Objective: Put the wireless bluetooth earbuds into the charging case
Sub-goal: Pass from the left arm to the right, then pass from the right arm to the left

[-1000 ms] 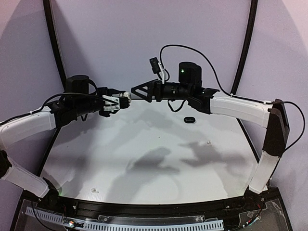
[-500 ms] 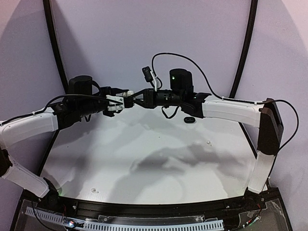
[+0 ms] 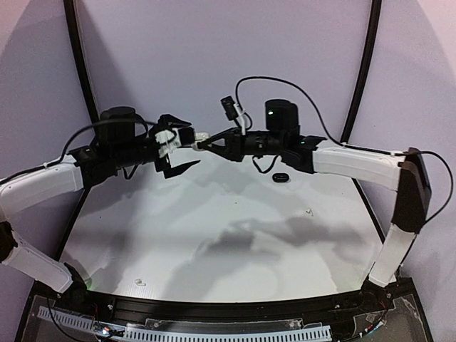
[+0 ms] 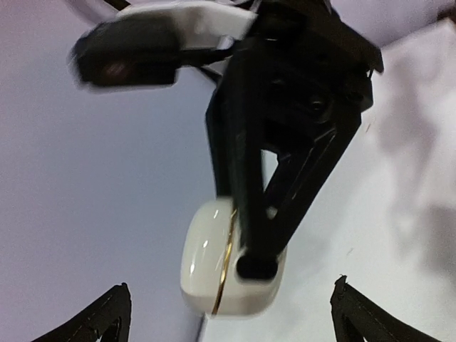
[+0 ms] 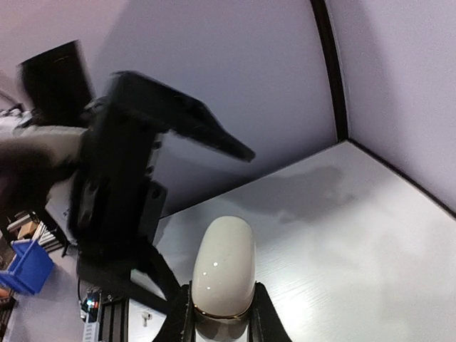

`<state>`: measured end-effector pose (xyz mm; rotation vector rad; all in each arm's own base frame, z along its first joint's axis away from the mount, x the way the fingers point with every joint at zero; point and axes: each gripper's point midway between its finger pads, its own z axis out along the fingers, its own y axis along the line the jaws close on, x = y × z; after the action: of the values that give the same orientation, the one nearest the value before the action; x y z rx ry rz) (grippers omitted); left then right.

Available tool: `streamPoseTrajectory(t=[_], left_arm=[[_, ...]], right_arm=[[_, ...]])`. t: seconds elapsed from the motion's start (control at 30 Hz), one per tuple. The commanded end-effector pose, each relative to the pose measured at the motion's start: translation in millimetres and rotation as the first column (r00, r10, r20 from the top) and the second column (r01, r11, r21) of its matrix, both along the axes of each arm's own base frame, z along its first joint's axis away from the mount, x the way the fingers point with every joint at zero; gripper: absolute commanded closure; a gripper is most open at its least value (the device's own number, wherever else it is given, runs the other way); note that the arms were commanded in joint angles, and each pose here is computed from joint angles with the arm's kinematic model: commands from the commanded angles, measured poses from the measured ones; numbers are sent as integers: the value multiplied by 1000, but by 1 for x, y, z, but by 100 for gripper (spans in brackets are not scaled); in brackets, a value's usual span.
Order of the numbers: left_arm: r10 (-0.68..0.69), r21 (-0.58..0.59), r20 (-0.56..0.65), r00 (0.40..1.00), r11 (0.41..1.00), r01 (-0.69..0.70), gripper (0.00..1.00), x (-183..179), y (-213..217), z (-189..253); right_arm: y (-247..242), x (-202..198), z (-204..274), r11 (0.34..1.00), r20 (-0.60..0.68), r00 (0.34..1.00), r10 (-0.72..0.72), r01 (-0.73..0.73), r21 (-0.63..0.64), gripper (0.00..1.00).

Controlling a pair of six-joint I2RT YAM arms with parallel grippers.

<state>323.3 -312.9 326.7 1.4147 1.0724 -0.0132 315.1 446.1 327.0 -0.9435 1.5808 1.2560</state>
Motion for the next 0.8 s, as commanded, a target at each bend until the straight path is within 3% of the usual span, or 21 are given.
streamPoseTrajectory(t=[0.0, 0.03, 0.07, 0.1, 0.2, 0.27, 0.4, 0.6, 0.77], left_arm=[[-221, -294, -349, 911, 949, 118, 2, -40, 3, 36], [-297, -371, -440, 847, 920, 130, 3, -50, 5, 38], [-347, -423, -443, 826, 894, 148, 5, -55, 6, 48], [-416, -487, -524, 743, 862, 139, 10, -66, 7, 48], [-539, -609, -566, 624, 784, 125, 25, -85, 10, 59], [-585, -651, -514, 627, 743, 159, 27, -96, 14, 69], [-560, -650, -466, 685, 742, 164, 30, -91, 9, 71], [-616, -666, -460, 639, 716, 210, 39, -102, -9, 77], [-601, -667, -446, 663, 717, 201, 53, -99, -14, 81]], right_arm=[[-32, -38, 51, 988, 288, 952, 107, -133, 72, 100], [-37, -50, 60, 981, 343, 930, 136, -174, 84, 100], [-40, -57, 61, 976, 380, 912, 153, -200, 87, 100], [-45, -71, 70, 962, 433, 882, 186, -254, 103, 100], [-53, -88, 81, 940, 492, 846, 204, -310, 143, 100], [-55, -91, 87, 932, 499, 846, 189, -315, 180, 100], [-52, -98, 100, 913, 524, 838, 149, -321, 253, 100], [-41, -102, 106, 901, 537, 826, 171, -352, 255, 100], [-35, -100, 104, 903, 522, 832, 188, -355, 241, 100]])
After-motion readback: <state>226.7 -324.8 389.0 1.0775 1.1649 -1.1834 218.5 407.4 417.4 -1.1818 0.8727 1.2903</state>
